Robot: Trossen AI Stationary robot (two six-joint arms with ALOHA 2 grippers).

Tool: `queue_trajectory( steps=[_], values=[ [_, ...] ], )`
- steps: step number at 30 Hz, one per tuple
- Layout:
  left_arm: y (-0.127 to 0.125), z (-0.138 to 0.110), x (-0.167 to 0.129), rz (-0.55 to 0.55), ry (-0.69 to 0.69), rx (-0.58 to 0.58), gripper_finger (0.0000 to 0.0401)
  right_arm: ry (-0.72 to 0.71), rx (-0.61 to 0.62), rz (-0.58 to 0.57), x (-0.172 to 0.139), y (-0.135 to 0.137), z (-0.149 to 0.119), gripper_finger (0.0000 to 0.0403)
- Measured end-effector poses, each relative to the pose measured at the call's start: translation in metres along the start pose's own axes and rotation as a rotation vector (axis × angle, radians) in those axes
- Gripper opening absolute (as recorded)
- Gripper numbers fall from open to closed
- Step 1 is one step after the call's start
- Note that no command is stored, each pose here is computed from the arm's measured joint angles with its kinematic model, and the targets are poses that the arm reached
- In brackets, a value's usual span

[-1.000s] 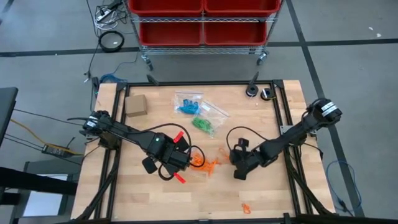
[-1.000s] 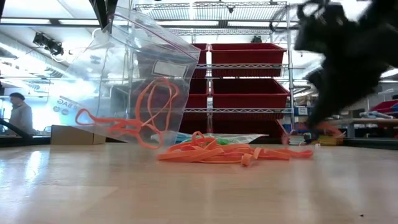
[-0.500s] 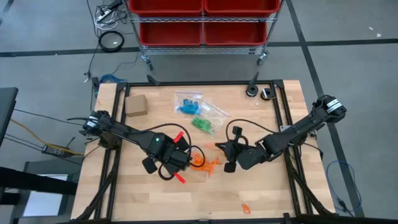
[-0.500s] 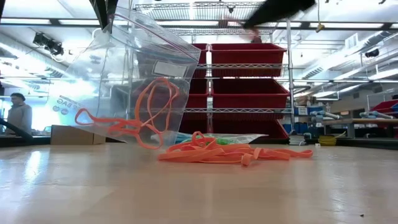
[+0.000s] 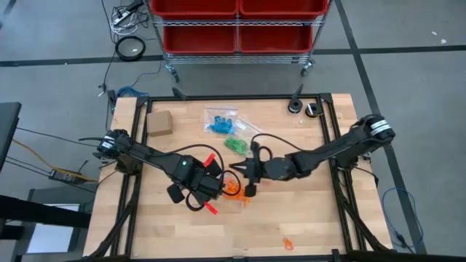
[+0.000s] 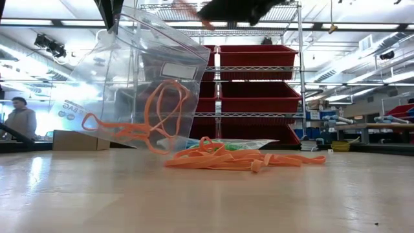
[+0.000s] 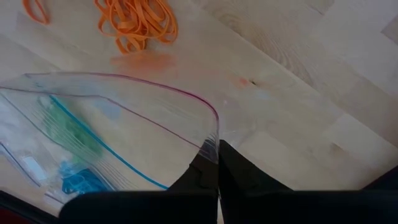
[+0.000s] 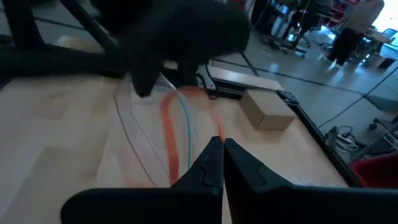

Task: Sort rubber bands
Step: Put the orange rubber band into the transparent zip bag

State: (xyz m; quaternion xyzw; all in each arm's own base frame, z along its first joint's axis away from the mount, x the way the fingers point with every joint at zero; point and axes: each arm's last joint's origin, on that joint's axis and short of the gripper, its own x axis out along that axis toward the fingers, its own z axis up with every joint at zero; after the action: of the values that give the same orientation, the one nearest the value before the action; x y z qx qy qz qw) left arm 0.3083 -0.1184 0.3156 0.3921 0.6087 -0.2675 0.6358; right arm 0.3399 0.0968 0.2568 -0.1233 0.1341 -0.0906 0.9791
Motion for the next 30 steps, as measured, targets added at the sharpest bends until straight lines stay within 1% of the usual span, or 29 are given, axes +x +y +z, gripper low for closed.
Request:
queue_trajectory(
  steps=[4,8,11,13,20,23,27,30],
  values=[
    [0.000,0.000,0.000,0.002,-0.003,-0.001,0.0000,-0.018,0.020,0.025,0.014,-0.001,-0.007,0.0000],
    [0.001,0.001,0.000,0.006,-0.009,0.004,0.0000,0.006,0.037,0.048,0.023,-0.001,-0.014,0.0000],
    [0.001,0.001,0.000,0.010,-0.014,0.014,0.0000,0.006,0.063,0.122,0.031,0.001,-0.015,0.0000],
    [0.001,0.001,0.000,0.010,-0.014,0.019,0.0000,0.016,0.060,0.142,0.036,0.005,-0.015,0.0000],
    [0.001,0.001,0.000,0.008,-0.012,0.019,0.0000,0.137,0.049,0.179,0.040,0.009,-0.017,0.0006],
    [0.001,0.001,0.000,0.009,-0.013,0.016,0.0000,0.141,0.037,0.144,0.036,0.012,-0.014,0.0034],
    [0.001,0.002,-0.001,0.011,-0.017,0.010,0.0000,0.123,0.038,0.131,0.026,0.014,-0.005,0.0097],
    [0.001,0.001,-0.001,0.011,-0.016,0.003,0.0000,0.130,0.028,0.071,0.014,0.014,0.002,0.0142]
  ],
)
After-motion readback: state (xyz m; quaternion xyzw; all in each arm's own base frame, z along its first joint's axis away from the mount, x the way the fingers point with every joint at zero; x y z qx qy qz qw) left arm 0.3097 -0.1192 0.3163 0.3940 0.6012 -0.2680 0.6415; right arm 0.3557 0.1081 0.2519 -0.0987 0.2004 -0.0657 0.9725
